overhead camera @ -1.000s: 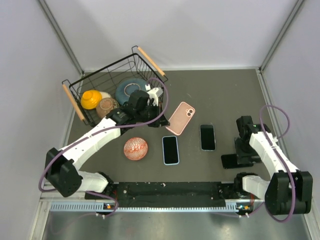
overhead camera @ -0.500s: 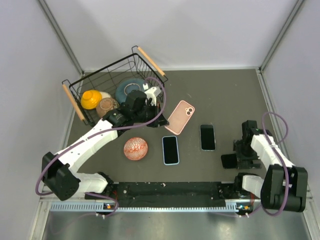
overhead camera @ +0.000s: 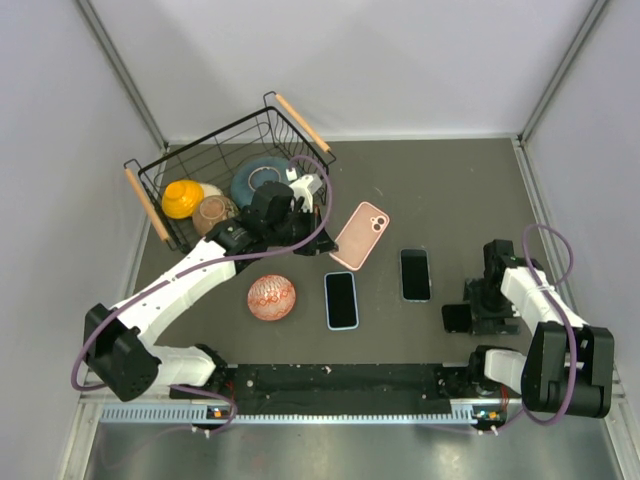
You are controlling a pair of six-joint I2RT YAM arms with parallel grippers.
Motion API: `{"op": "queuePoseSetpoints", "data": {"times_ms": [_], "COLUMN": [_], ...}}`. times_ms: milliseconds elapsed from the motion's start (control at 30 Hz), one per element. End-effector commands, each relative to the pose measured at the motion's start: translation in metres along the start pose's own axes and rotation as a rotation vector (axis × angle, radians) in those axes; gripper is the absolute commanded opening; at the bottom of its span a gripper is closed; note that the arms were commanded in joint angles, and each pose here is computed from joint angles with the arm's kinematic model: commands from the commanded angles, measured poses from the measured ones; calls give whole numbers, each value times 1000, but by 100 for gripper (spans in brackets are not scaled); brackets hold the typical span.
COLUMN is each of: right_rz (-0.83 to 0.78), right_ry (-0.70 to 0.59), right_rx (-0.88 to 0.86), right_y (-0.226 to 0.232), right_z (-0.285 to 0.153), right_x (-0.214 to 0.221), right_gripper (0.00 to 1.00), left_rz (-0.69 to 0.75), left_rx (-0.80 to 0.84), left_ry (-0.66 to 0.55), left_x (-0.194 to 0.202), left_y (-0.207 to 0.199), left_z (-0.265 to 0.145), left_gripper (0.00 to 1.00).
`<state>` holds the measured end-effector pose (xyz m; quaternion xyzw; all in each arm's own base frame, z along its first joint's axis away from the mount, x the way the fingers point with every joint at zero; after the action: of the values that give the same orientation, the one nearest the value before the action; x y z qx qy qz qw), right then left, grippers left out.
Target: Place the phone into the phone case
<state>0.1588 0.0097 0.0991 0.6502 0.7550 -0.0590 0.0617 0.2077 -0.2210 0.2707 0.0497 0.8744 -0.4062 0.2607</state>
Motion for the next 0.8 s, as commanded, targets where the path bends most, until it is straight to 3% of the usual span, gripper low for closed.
{"op": "queuePoseSetpoints", "data": {"times_ms": [0, 167, 333, 500, 767], "right_rz": [8, 2, -84, -327, -671], "right_ry": [-2, -22, -99, -164, -156], "right_rx": [34, 29, -22, -224, -471], "right_y": [-6, -6, 5, 22, 36], "right_z": [18, 18, 11, -1, -13], "right_x": [3, 1, -10, -16, -12], "right_gripper": [86, 67, 65, 61, 41], "left_rz": [-1, -57, -94, -144, -188], "left_rx": [44, 63, 12, -24, -149], "left_ry": [-29, 3, 7, 15, 38], "left_x": [-5, 4, 12, 18, 47], "left_y": [-6, -2, 2, 5, 23], "left_z": [4, 20, 50, 79, 126], "left_gripper": [0, 0, 0, 0, 0]}}
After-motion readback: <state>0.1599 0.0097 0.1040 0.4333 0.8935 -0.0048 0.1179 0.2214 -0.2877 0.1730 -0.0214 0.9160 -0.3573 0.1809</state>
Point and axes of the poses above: each gripper's point midway between its finger pads, its own z axis out along the fingers, its own y axis along the line the jaws close on, x = y × z, the point moved 9 cm from there along -z, back along the fingers, and after that the axes turned 11 degrees about -z, right-handed, at the moved point
